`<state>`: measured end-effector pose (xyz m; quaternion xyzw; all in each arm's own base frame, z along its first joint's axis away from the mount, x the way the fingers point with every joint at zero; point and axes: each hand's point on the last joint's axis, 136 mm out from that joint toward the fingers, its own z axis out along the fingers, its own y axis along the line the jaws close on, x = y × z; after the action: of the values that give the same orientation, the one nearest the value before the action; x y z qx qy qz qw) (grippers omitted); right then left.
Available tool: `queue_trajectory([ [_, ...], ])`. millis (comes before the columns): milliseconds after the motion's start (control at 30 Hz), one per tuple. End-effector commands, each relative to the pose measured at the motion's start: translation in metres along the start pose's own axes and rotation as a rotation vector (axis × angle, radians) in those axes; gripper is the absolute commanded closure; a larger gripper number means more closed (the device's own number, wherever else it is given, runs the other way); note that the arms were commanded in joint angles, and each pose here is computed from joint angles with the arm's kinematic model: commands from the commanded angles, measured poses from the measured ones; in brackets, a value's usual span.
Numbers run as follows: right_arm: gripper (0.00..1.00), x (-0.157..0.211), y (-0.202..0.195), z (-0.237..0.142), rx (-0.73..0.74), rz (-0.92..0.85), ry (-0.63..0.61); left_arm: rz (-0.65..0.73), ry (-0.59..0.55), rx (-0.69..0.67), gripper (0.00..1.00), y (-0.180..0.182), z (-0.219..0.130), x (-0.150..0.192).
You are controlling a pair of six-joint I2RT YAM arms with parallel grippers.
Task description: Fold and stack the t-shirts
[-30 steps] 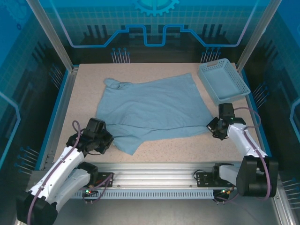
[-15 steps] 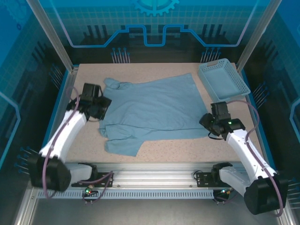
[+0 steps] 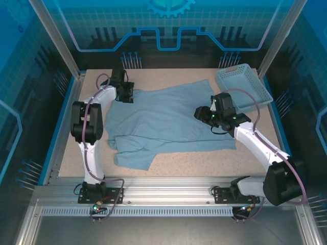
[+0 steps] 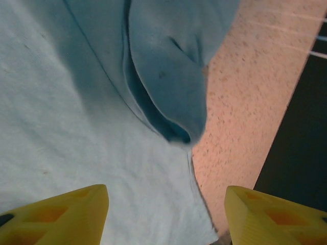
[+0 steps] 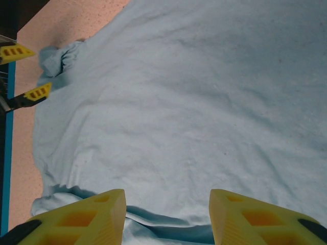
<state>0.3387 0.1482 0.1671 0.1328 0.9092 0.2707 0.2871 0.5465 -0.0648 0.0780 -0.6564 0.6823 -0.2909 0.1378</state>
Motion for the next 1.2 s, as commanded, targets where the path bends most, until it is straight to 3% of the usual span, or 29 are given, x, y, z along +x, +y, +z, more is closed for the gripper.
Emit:
queue_trajectory([
  [0, 0.53, -0.007, 0.012, 0.001, -0.044, -0.018, -0.002, -0.096, -0.057, -0.022, 0.41, -0.005, 0.002, -0.015],
  [133, 0.54, -0.006, 0.015, 0.007, -0.062, -0.014, 0.013, -0.098, -0.076, 0.001, 0.48, -0.016, 0.017, -0.028],
  [367, 0.56, -0.006, 0.013, 0.008, -0.050, -0.010, 0.020, -0.065, -0.064, -0.013, 0.92, -0.023, 0.027, -0.030],
  [433, 0.57, -0.008, 0.012, 0.008, -0.045, -0.007, 0.016, -0.045, -0.057, -0.013, 1.00, -0.029, 0.027, -0.030],
  [733, 0.65, -0.013, 0.006, 0.007, -0.028, 0.011, 0.013, 0.082, -0.019, -0.018, 1.00, -0.053, 0.027, -0.022],
  [933, 0.67, -0.010, 0.002, 0.009, -0.029, 0.025, 0.030, 0.295, 0.087, 0.020, 1.00, -0.076, 0.048, -0.004],
  [1167, 0.68, -0.008, -0.001, 0.008, -0.023, 0.040, 0.040, 0.562, 0.159, 0.013, 1.00, -0.067, 0.072, 0.016],
])
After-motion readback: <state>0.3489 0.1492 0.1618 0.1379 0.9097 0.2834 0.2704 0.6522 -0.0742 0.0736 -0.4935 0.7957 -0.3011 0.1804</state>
